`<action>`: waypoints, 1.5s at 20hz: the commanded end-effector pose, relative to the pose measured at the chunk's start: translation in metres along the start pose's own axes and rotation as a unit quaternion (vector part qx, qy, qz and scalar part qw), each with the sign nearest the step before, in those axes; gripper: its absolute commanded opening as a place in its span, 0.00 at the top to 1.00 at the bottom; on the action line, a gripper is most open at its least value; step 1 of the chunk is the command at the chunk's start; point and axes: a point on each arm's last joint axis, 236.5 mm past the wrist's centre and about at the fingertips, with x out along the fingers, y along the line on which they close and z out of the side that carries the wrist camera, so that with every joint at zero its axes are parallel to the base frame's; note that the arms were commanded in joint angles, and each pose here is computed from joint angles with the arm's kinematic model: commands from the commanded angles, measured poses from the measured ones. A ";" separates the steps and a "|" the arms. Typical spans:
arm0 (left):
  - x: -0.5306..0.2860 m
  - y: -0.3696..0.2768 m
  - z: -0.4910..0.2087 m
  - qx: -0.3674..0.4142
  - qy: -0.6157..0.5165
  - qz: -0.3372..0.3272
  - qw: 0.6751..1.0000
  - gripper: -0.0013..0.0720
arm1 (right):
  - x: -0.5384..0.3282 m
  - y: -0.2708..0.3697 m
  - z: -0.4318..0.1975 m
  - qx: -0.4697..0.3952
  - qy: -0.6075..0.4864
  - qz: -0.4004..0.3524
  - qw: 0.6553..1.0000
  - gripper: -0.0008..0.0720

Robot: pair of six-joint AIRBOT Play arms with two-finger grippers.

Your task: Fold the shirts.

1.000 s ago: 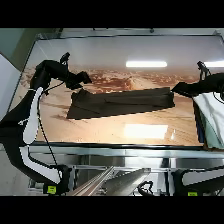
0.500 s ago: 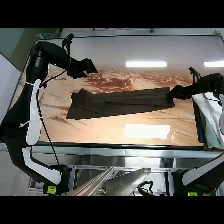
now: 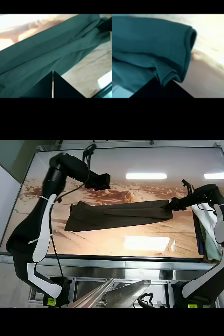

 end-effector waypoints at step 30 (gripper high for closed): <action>-0.341 -0.073 -0.007 0.111 -0.326 -0.006 0.939 0.96 | 0.066 0.396 -0.009 -0.231 -0.076 0.080 0.967 0.95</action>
